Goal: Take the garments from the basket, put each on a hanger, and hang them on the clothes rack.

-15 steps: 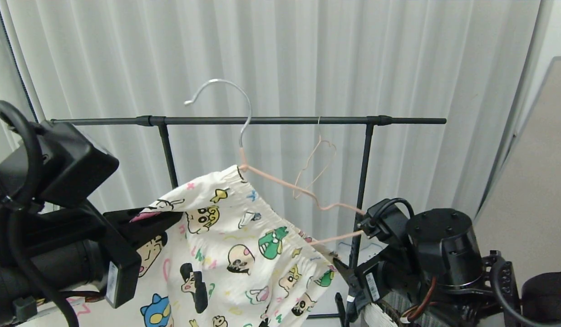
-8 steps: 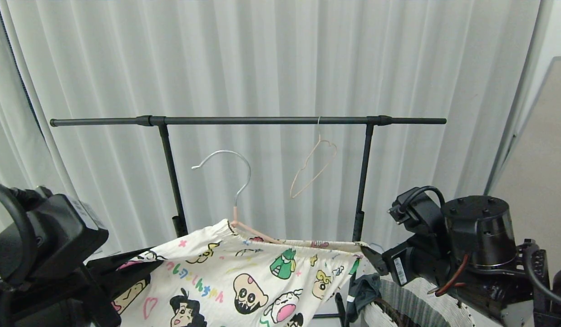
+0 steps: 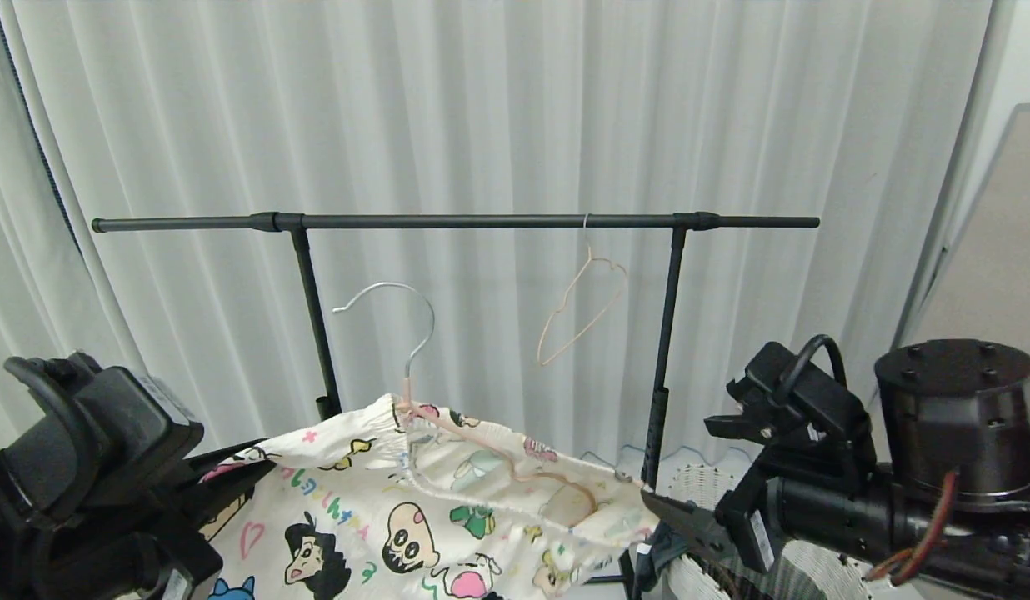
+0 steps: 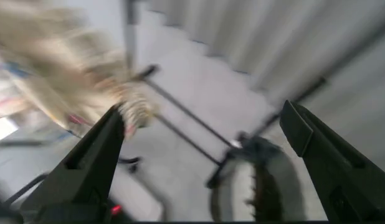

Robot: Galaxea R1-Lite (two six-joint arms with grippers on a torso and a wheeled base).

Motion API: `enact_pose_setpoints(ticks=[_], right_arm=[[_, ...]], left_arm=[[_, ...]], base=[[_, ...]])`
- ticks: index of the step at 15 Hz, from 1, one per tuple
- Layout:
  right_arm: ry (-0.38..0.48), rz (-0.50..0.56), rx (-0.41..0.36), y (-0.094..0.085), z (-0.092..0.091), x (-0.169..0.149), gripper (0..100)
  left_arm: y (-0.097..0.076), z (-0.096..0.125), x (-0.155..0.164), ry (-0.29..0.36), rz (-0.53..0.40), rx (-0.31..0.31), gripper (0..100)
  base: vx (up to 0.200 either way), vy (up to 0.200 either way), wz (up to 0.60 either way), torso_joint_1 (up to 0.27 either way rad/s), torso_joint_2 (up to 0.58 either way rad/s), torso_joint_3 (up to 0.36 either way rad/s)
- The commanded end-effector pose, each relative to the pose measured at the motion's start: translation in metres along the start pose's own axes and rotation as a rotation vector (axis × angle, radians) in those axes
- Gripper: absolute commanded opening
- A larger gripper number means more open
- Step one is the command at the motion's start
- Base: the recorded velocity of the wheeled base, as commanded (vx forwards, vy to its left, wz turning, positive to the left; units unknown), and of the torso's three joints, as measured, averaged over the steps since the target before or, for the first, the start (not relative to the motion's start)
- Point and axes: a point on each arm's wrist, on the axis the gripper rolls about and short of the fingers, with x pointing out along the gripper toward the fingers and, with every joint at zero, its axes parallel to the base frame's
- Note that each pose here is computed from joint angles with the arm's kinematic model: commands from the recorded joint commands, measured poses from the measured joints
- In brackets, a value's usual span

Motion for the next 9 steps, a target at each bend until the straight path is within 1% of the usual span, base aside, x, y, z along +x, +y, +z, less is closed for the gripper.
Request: enact_pose_setpoints(ticks=[1, 2, 3, 4, 6, 7, 9], right_arm=[[-0.100, 0.178, -0.031, 0.018, 0.014, -0.031, 100], [-0.107, 0.230, -0.039, 0.021, 0.015, -0.034, 100], [-0.112, 0.252, -0.042, 0.022, 0.017, -0.034, 100], [-0.115, 0.252, -0.064, 0.023, 0.023, -0.029, 100], [-0.088, 0.264, -0.113, 0.024, 0.029, -0.021, 100], [-0.071, 0.302, -0.159, 0.026, 0.032, -0.016, 100], [-0.029, 0.332, -0.226, 0.028, 0.032, -0.005, 100]], left_arm=[[-0.003, 0.000, 0.008, 0.002, -0.019, -0.047, 0], [-0.007, 0.004, 0.009, -0.022, -0.043, -0.075, 0], [-0.012, 0.007, 0.008, -0.048, -0.074, -0.108, 0], [-0.019, 0.012, 0.004, -0.084, -0.125, -0.129, 0], [-0.027, 0.016, 0.001, -0.125, -0.183, -0.114, 0], [-0.031, 0.017, 0.000, -0.136, -0.208, -0.103, 0], [-0.037, 0.019, -0.002, -0.152, -0.251, -0.085, 0]], base=[[0.000, 0.000, 0.00, 0.000, 0.00, 0.000], [0.000, 0.000, 0.00, 0.000, 0.00, 0.000], [0.000, 0.000, 0.00, 0.000, 0.00, 0.000], [0.000, 0.000, 0.00, 0.000, 0.00, 0.000], [0.000, 0.000, 0.00, 0.000, 0.00, 0.000], [0.000, 0.000, 0.00, 0.000, 0.00, 0.000], [0.000, 0.000, 0.00, 0.000, 0.00, 0.000]])
